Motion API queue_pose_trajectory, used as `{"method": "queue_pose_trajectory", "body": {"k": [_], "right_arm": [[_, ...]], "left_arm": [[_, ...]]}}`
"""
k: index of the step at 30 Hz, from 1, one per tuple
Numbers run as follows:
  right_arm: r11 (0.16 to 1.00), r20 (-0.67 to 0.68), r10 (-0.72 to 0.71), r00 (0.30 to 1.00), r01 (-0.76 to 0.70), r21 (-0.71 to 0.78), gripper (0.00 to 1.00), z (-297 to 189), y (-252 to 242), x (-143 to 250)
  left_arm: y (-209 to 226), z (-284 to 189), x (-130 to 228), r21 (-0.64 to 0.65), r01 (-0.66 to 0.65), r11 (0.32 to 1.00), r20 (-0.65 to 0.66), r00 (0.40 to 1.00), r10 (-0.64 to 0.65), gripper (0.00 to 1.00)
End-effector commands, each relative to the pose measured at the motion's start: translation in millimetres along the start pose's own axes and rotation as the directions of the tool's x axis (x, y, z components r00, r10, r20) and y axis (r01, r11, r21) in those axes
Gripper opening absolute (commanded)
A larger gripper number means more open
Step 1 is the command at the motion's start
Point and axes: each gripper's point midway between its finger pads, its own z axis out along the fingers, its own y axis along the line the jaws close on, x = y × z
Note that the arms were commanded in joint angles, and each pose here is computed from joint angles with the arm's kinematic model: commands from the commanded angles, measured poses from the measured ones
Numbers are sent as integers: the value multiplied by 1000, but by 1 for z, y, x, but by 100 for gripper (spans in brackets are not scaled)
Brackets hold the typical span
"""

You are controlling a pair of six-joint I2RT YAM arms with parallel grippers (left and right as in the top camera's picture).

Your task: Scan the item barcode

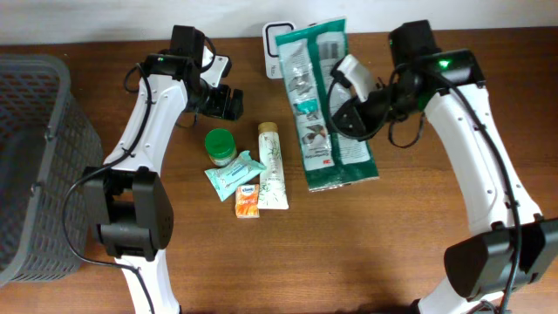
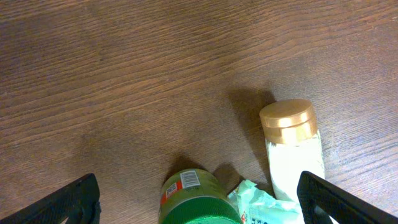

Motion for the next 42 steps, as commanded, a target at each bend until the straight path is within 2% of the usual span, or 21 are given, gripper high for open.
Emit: {"method": "queue_pose_trajectory", "body": {"k": [1,2,3,4,6,7,8,9,12,17,25,26,28,30,31,33,35,36,38,40,42], "right_arm": [[994,55,-38,998,32,106,4,0,-4,-26],[908,103,35,994,-75,413,4,-8,-54,-44],[774,152,35,988,-123,621,4,-21,-88,-58],[571,176,-15,984,-136,809,4,-37,-123,-74],[190,110,-67,992,-95,977,4,-57,-168,-86],[67,9,-75,997,-4,998,4,-52,-183,-89],[-70,-163,-57,985,159,985,4,-37,-205,-92],[-147,-280,-21,960,274,950,4,-23,-217,-90],[-267,-564,143,813,581,769,4,14,-250,-77],[-245,-661,63,748,653,717,4,59,-246,-86],[-246,-664,56,746,654,715,4,62,-242,-88],[-254,-654,55,755,644,722,4,56,-239,-91],[-288,-551,31,834,536,794,4,26,-222,-105],[-281,-464,-3,886,444,851,4,-4,-201,-114],[-234,-407,-43,912,387,892,4,-21,-186,-116],[-64,-297,-145,944,290,955,4,-43,-153,-117],[148,-84,-158,984,107,983,4,-70,-121,-100],[332,61,-126,990,-15,943,4,-78,-105,-85],[590,215,-2,977,-172,789,4,-91,-90,-57],[736,264,138,955,-278,617,4,-101,-95,-27],[762,291,348,891,-450,466,4,-116,-127,22]], "left_arm": [[3,0,-4,-3,-6,1000,8,1000,6,99],[3,0,-4,-3,-6,1000,8,1000,6,99],[3,0,-4,-3,-6,1000,8,1000,6,99],[3,0,-4,-3,-6,1000,8,1000,6,99],[3,0,-4,-3,-6,1000,8,1000,6,99],[3,0,-4,-3,-6,1000,8,1000,6,99],[2,0,-4,-2,-6,1000,8,1000,6,99],[3,0,-4,-3,-6,1000,8,1000,6,99],[3,0,-4,-3,-6,1000,8,1000,6,99],[2,0,-4,-2,-8,1000,8,1000,8,99],[2,0,-4,-2,-8,1000,8,1000,8,99],[2,0,-4,-2,-8,1000,8,1000,8,99],[2,0,-4,-2,-8,1000,8,1000,8,99],[2,0,-4,-2,-8,1000,8,1000,8,99],[2,0,-4,-2,-8,1000,8,1000,8,99],[2,0,-4,-2,-8,1000,8,1000,8,99],[2,0,-4,-2,-8,1000,8,1000,8,99],[2,0,-4,-2,-8,1000,8,1000,8,99],[2,0,-4,-2,-8,1000,8,1000,8,99],[2,0,-4,-2,-8,1000,8,1000,8,99],[2,0,-4,-2,-8,1000,8,1000,8,99]]}}
